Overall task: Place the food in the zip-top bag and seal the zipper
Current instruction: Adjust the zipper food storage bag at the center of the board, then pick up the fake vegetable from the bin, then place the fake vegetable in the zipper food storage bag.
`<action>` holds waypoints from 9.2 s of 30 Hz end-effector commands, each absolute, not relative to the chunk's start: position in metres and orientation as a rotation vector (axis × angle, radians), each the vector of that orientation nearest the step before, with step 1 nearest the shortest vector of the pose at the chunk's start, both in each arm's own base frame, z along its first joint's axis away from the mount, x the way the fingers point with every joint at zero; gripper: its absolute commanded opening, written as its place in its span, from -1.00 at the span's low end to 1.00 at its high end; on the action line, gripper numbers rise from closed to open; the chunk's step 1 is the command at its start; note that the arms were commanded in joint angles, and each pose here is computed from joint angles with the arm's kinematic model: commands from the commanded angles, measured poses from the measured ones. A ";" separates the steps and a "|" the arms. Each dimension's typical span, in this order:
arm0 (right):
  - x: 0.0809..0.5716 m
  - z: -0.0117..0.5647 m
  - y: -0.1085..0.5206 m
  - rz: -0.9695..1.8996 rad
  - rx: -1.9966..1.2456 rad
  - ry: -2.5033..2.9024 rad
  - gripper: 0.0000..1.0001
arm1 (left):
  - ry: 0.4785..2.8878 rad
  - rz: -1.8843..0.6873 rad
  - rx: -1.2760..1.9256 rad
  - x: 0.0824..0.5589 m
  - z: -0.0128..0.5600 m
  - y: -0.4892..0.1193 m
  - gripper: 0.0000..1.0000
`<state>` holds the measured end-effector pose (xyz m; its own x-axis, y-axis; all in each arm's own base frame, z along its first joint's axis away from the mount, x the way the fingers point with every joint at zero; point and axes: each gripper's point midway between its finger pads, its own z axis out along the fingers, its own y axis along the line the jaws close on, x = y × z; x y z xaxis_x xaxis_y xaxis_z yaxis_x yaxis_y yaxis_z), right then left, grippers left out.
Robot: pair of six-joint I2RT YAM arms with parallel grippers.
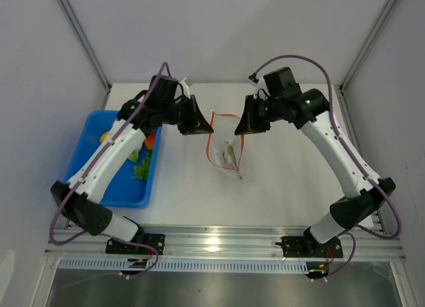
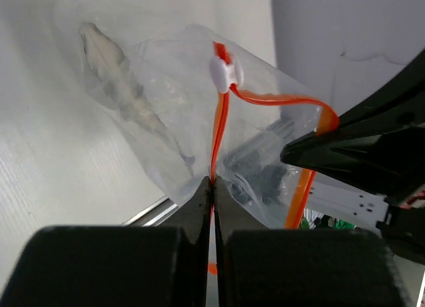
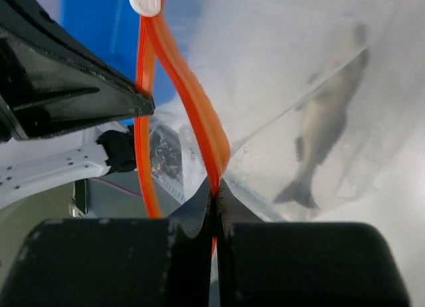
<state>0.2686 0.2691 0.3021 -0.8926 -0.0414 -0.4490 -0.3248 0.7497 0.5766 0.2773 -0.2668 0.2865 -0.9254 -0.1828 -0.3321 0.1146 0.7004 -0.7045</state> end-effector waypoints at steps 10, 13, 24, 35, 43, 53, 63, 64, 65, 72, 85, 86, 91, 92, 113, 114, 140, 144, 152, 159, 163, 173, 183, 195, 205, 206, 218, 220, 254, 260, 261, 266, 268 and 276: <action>0.243 0.237 0.266 0.892 -0.266 2.676 -1.00 | 2.655 -1.050 -0.058 0.268 0.229 -0.258 -0.99; 0.246 0.271 0.266 0.843 -0.322 2.580 -1.00 | 2.525 -1.093 0.003 0.268 0.280 -0.259 -0.99; 0.262 0.282 0.264 0.921 -0.194 2.528 -1.00 | 2.543 -1.023 -0.050 0.279 0.261 -0.245 -0.99; 0.241 0.276 0.242 0.919 -0.155 2.606 -1.00 | 2.471 -0.922 0.095 0.290 0.282 -0.250 -0.99; 0.261 0.267 0.242 0.866 -0.086 2.535 -1.00 | 2.503 -0.846 0.067 0.292 0.266 -0.238 0.43; 0.297 0.263 0.246 0.777 -0.082 2.533 -1.00 | 2.370 -0.443 -0.281 0.339 0.279 -0.134 0.71; 0.303 0.239 0.241 0.759 -0.093 2.614 -1.00 | 2.378 -0.151 -0.829 0.358 0.195 0.006 0.59; 0.304 0.238 0.240 0.758 -0.093 2.619 -1.00 | 2.376 -0.166 -0.871 0.359 0.189 0.011 0.60; 0.304 0.235 0.241 0.759 -0.097 2.625 -1.00 | 2.378 -0.168 -0.923 0.358 0.177 0.015 0.61; 0.304 0.227 0.241 0.768 -0.127 2.648 -1.00 | 2.190 -0.227 -1.261 0.360 0.146 0.055 0.82; 0.318 0.223 0.232 0.782 -0.101 2.656 -1.00 | 1.939 -0.435 -1.568 0.386 0.109 0.079 0.99; 0.320 0.222 0.231 0.782 -0.099 2.659 -1.00 | 1.936 -0.439 -1.574 0.387 0.107 0.081 0.99; 0.324 0.219 0.229 0.781 -0.093 2.668 -1.00 | 1.912 -0.450 -1.610 0.392 0.098 0.084 0.99; 0.325 0.218 0.229 0.782 -0.093 2.671 -1.00 | 1.913 -0.454 -1.639 0.391 0.095 0.085 0.99; 0.334 0.212 0.228 0.805 -0.065 2.674 -1.00 | 1.980 -0.394 -1.709 0.394 0.060 0.090 0.94; 0.333 0.210 0.227 0.805 -0.064 2.677 -1.00 | 1.978 -0.392 -1.711 0.395 0.058 0.091 0.90; 0.319 0.221 0.226 0.864 -0.090 2.596 -1.00 | 2.011 -0.376 -1.563 0.348 0.090 0.075 -0.99; 0.313 0.221 0.226 0.881 -0.098 2.586 -1.00 | 1.992 -0.383 -1.466 0.336 0.123 0.071 -0.99; 0.306 0.215 0.226 0.789 -0.122 2.618 -1.00 | 2.047 -0.472 -1.218 0.324 0.187 0.024 -0.99; 0.303 0.215 0.224 0.681 -0.126 2.650 -1.00 | 2.118 -0.799 -0.834 0.325 0.252 -0.089 -0.99; 0.302 0.215 0.222 0.646 -0.125 2.656 -1.00 | 2.067 -1.007 -0.572 0.315 0.303 -0.143 -0.99; 0.290 0.227 0.250 0.658 -0.166 2.625 -1.00 | 2.026 -1.459 -0.019 0.256 0.366 -0.248 -0.99; 0.275 0.232 0.282 0.709 -0.219 2.601 -1.00 | 2.273 -1.517 -0.049 0.240 0.315 -0.276 -0.99; 0.268 0.269 0.290 0.925 -0.138 2.534 -1.00 | 2.404 -1.385 -0.092 0.248 0.258 -0.277 -0.99; 0.264 0.283 0.297 1.043 -0.134 2.504 -1.00 | 2.702 -1.000 -0.182 0.246 0.202 -0.257 -0.99; 0.263 0.284 0.300 1.065 -0.146 2.504 -1.00 | 2.692 -0.965 -0.169 0.250 0.206 -0.259 -0.99; 0.263 0.266 0.307 1.034 -0.192 2.551 -1.00 | 2.628 -0.900 0.115 0.247 0.261 -0.289 -0.99; 0.266 0.261 0.303 0.993 -0.173 2.560 -1.00 | 2.607 -0.894 0.171 0.243 0.264 -0.290 -0.99; 0.254 0.270 0.304 1.079 -0.323 2.514 -1.00 | 2.681 -0.757 0.662 0.244 0.233 -0.313 -0.99; 0.248 0.269 0.309 1.136 -0.346 2.538 -1.00 | 2.525 -0.676 0.241 0.277 0.264 -0.298 -0.96; 0.248 0.271 0.310 1.148 -0.344 2.544 -1.00 | 2.545 -0.704 0.216 0.271 0.253 -0.299 -0.80; 0.255 0.282 0.311 1.195 -0.316 2.524 -1.00 | 2.496 -0.725 0.208 0.267 0.264 -0.298 -0.10; 0.255 0.285 0.311 1.225 -0.309 2.517 -1.00 | 2.481 -0.699 0.197 0.267 0.267 -0.291 0.30; 0.258 0.284 0.306 1.271 -0.264 2.515 -1.00 | 2.365 -0.558 0.154 0.269 0.284 -0.254 0.85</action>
<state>0.2622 0.3002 0.2650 -0.9428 -0.0258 -0.3324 -0.2690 0.6480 0.7125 0.2603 -0.2633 0.2478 -0.8429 0.0250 -0.5374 0.2463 0.9061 -0.3441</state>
